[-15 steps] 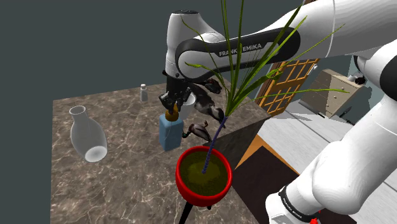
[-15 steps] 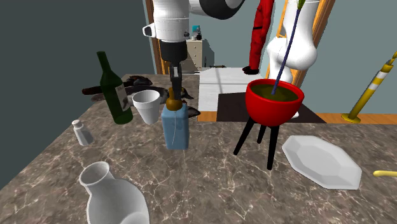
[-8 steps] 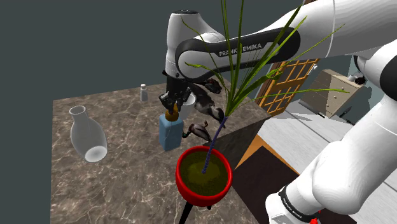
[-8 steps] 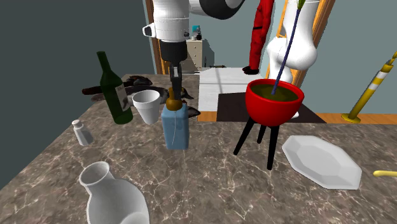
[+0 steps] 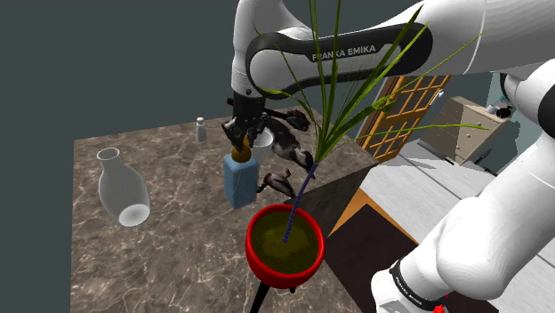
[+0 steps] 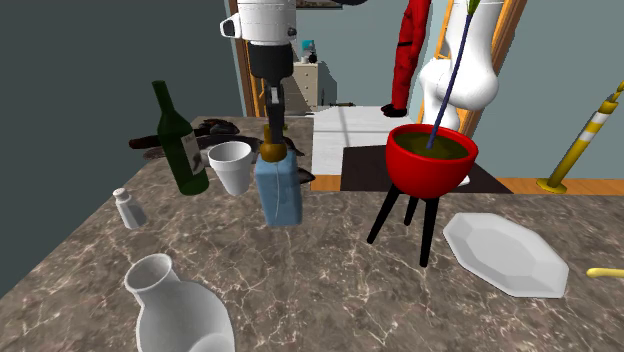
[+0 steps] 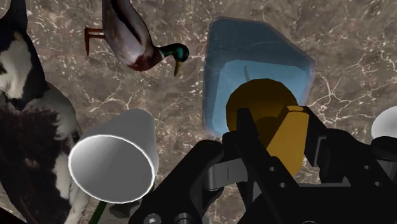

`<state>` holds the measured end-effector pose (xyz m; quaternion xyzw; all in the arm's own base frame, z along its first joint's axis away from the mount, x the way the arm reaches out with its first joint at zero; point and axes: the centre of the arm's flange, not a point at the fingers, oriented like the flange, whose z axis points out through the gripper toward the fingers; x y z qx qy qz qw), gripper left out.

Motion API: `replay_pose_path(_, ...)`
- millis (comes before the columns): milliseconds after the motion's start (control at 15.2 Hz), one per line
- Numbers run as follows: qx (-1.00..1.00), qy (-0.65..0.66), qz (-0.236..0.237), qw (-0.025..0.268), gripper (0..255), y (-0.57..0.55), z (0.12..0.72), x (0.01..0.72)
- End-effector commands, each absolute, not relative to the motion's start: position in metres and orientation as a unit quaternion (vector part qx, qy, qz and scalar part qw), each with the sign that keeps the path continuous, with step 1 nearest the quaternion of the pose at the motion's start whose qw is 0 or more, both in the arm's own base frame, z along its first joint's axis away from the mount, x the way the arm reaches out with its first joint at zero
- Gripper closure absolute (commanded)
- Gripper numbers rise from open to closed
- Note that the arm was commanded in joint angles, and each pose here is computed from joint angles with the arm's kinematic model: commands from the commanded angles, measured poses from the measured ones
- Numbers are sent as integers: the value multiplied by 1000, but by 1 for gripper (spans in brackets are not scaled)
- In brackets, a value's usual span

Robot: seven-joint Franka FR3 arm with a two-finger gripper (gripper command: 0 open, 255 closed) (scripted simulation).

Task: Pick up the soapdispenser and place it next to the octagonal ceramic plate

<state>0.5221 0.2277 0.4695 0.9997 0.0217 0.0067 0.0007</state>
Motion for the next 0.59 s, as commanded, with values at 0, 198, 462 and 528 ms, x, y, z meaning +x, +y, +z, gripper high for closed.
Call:
replay_pose_path(0,1000,22,7,1,255,227,481,522)
replay_pose_path(198,1000,22,7,1,255,227,497,522)
replay_pose_path(462,1000,22,7,1,255,227,518,522)
replay_pose_path(528,1000,22,7,1,255,227,523,522)
